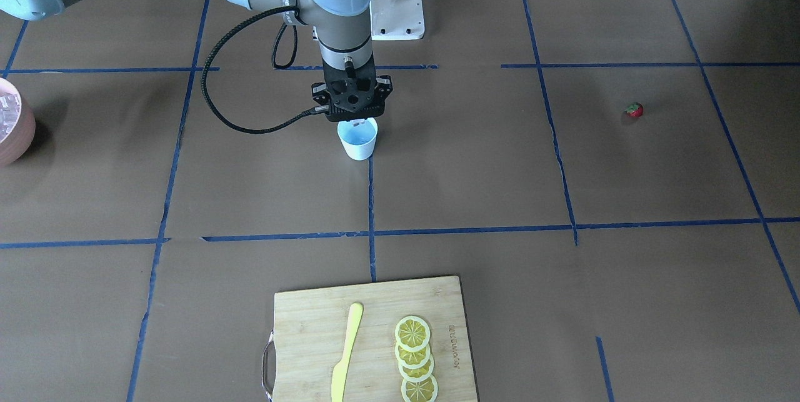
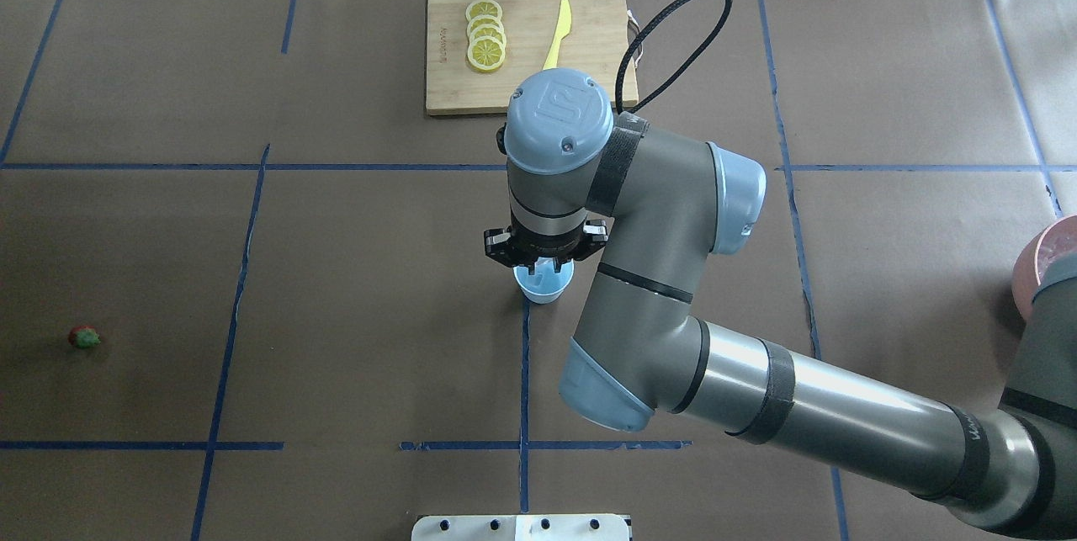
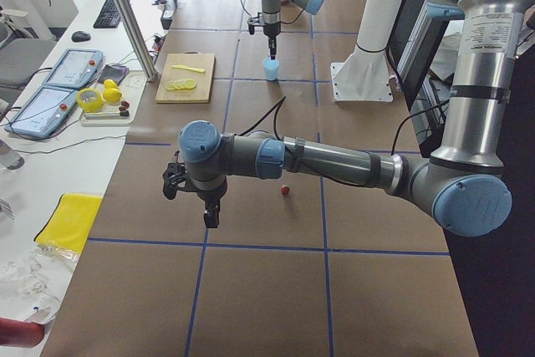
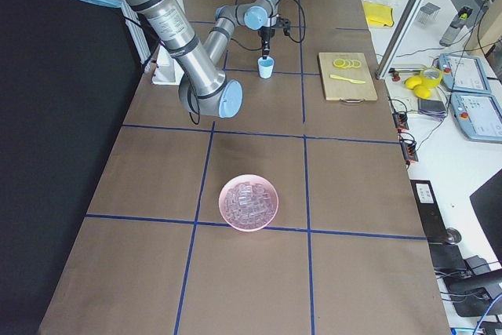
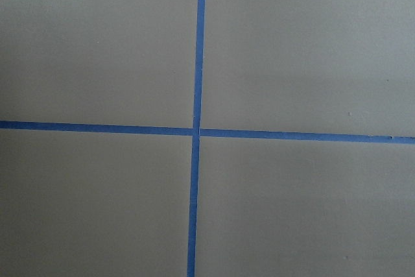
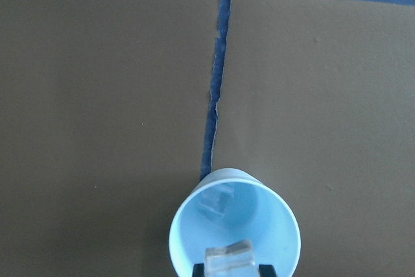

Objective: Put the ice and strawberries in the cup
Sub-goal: 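Open the right gripper to drop the ice cube into the cup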

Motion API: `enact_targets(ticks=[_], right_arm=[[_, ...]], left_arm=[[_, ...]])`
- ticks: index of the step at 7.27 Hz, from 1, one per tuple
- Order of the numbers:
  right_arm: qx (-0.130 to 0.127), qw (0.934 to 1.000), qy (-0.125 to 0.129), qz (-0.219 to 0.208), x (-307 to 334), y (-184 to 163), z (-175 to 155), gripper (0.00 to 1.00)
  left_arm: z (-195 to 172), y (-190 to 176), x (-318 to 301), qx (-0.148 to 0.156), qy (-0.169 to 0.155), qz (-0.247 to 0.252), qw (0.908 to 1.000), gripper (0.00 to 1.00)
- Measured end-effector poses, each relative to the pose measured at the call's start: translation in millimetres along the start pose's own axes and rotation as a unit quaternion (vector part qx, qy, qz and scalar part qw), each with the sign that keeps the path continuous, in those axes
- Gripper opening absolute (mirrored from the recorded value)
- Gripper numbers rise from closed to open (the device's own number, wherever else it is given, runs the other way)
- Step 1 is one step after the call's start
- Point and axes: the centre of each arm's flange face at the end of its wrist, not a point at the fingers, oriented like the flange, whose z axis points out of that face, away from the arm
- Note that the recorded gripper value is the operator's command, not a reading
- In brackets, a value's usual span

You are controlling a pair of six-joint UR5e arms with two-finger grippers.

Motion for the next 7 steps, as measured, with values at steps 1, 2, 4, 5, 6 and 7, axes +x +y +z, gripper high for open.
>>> enact_targets(ticks=[1,2,4,5,6,7], right_arm=[[0.0,1.0,0.001,0.0,-2,-1,3,0.39],[-0.001,1.0,0.001,0.0,-2,-1,4,0.92],[-0.001,1.0,0.001,-0.001,-1,0,5,0.99],[0.0,1.0,-0.001,-0.001,-1,0,3,0.99],[0.002,1.0,-0.004,-0.001,0,0,-3,0.99],[0.008,0.9999,-0.007,0.003,9,-2,-19,0.99]], left_arm=[[0,0,0,0.0,0.0,0.0,1.0,1.0],[1,0,-1,0.0,0.0,0.0,1.0,1.0],[1,0,0,0.0,0.0,0.0,1.0,1.0],[1,0,0,0.0,0.0,0.0,1.0,1.0],[1,0,0,0.0,0.0,0.0,1.0,1.0],[1,0,0,0.0,0.0,0.0,1.0,1.0]])
